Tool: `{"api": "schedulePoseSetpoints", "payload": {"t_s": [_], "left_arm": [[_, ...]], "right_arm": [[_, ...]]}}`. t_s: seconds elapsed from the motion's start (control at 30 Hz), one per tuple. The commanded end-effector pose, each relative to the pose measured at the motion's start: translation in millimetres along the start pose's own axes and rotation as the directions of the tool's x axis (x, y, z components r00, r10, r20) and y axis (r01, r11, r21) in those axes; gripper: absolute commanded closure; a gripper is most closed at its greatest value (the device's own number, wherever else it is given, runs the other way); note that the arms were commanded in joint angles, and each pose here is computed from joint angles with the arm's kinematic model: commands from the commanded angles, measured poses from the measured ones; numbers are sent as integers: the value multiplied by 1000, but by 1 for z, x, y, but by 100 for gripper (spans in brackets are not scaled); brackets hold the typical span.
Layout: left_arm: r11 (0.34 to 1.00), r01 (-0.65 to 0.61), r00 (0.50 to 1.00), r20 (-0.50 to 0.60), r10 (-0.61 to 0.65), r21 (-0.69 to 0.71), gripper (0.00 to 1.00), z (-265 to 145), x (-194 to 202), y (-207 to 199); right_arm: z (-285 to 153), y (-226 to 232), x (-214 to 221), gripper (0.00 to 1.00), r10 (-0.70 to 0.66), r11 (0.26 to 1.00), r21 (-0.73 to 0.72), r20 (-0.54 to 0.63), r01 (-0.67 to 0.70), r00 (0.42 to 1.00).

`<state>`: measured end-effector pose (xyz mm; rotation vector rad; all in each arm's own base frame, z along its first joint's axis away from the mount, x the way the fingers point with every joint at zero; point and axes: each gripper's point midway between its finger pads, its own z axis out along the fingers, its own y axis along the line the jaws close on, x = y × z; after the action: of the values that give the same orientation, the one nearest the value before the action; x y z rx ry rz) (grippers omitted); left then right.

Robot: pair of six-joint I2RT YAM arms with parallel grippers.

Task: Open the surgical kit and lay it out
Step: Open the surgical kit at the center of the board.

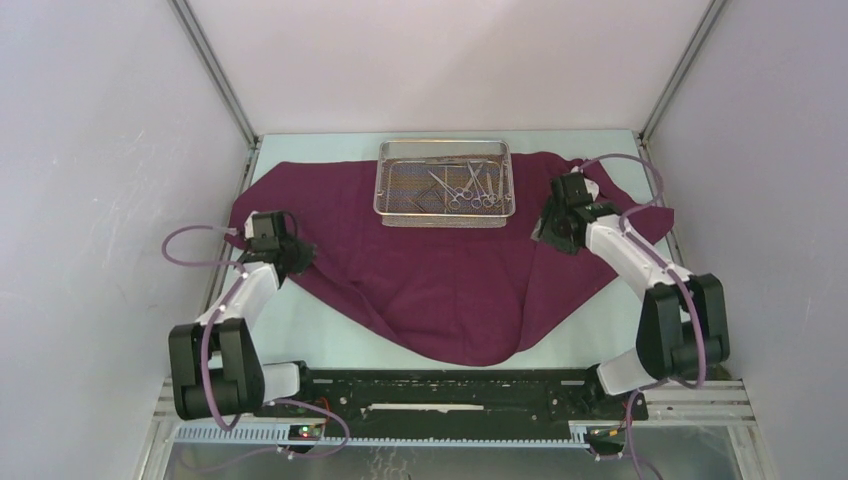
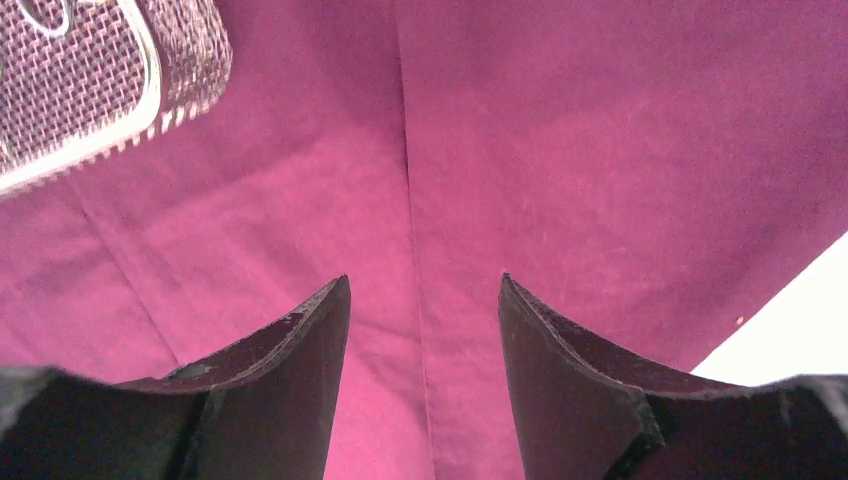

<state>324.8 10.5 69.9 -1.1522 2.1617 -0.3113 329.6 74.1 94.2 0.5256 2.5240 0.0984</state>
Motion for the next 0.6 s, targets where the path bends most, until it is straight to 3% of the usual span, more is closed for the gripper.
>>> {"api": "schedulePoseSetpoints", "payload": {"t_s": [0.0, 0.57], "left_arm": [[999, -31, 999, 10, 31, 13, 100, -12, 2, 6], [996, -60, 998, 9, 59, 66, 100, -38, 19, 16]], "right_arm": [[8, 3, -44, 36, 1, 1000, 28, 87, -3, 996], [86, 0, -110, 40, 65, 990, 121, 71, -73, 995]]}}
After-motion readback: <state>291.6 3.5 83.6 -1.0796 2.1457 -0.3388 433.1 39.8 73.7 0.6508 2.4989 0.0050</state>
